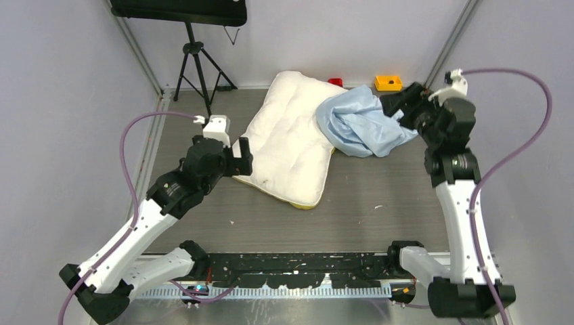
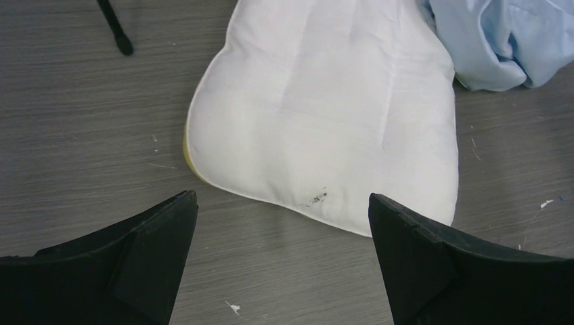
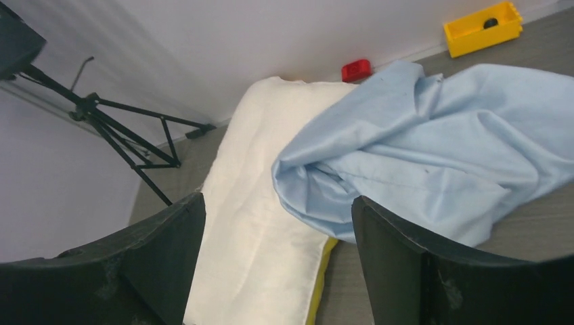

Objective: Remove the pillowcase from the pillow

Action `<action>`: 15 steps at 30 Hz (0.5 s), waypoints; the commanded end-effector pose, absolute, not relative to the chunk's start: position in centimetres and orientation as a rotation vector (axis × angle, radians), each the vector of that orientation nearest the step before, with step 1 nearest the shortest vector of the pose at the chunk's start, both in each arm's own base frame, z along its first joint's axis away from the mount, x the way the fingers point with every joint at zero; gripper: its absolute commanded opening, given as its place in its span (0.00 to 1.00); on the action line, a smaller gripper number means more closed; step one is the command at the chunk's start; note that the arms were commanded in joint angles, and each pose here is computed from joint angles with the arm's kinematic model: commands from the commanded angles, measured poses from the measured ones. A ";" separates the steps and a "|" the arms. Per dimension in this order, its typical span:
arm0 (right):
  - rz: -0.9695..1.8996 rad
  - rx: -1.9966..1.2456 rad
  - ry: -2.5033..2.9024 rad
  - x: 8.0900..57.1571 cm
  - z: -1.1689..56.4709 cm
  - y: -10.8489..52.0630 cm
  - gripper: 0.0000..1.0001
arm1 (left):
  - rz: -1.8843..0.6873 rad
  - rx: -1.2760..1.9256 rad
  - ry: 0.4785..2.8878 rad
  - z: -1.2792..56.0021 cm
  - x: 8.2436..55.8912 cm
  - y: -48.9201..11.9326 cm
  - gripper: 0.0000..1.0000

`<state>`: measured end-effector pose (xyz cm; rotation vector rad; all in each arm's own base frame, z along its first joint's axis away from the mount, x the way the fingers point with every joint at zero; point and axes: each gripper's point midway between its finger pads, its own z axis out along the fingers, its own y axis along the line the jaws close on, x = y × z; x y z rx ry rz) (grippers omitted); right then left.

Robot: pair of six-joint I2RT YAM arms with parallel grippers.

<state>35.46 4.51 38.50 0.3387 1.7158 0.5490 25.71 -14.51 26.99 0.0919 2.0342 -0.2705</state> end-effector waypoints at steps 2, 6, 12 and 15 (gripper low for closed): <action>0.451 0.361 1.569 33.4 36.4 2.6 0.82 | -0.156 -0.007 1.990 25.7 27.0 -12.0 1.00; 0.409 0.435 1.635 32.4 32.0 1.8 0.82 | -0.085 -0.047 1.951 24.2 28.1 -11.2 1.00; 0.185 0.486 1.728 31.3 25.3 -1.2 0.86 | 0.031 -0.043 1.809 22.6 29.3 -9.4 1.00; 0.148 0.446 1.744 31.3 22.3 -1.4 0.87 | 0.061 -0.069 1.697 21.9 29.8 -8.3 1.00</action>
